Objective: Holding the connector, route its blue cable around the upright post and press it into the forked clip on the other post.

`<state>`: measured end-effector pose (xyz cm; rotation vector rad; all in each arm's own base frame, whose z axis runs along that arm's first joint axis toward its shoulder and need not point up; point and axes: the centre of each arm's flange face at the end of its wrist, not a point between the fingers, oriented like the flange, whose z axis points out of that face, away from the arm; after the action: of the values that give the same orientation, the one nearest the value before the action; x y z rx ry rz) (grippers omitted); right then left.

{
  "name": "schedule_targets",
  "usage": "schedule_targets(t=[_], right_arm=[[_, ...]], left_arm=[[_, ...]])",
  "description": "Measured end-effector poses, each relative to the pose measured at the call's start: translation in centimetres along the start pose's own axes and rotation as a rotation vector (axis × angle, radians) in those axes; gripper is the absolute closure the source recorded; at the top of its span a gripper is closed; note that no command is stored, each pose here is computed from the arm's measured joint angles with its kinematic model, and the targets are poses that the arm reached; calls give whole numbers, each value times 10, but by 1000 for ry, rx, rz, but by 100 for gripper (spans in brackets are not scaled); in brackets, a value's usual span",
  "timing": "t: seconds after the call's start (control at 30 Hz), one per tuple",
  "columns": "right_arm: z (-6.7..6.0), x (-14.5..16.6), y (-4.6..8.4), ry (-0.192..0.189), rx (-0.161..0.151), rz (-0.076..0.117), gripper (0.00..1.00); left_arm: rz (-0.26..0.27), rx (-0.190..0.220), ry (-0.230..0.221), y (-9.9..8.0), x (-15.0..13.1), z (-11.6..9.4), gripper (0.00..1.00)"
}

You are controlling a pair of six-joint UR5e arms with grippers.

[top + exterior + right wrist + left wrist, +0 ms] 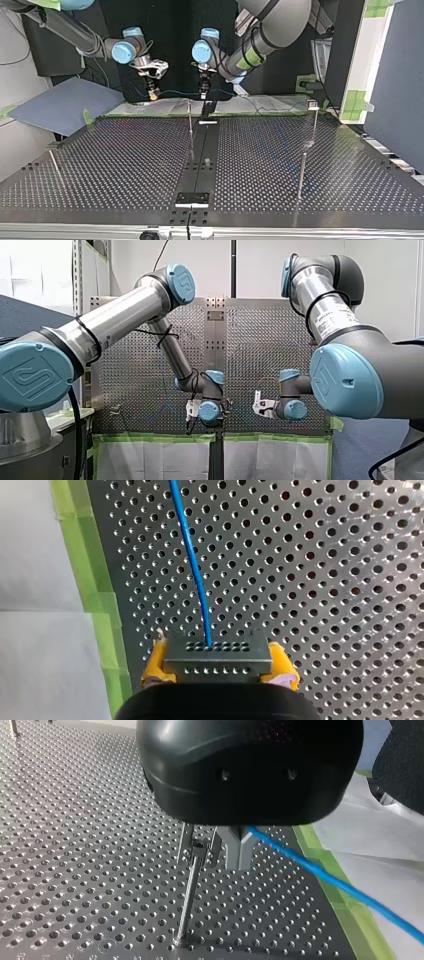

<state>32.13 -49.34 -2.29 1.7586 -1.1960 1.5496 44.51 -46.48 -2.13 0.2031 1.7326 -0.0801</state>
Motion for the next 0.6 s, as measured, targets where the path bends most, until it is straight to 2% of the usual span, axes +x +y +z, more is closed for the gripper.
schedule_targets(t=[0.4,0.6], right_arm=[[15,16,15,3,-20,1,100],[17,19,21,3,-29,1,100]], left_arm=[[7,21,16,-2,9,6,100],[6,31,14,-6,12,11,100]])
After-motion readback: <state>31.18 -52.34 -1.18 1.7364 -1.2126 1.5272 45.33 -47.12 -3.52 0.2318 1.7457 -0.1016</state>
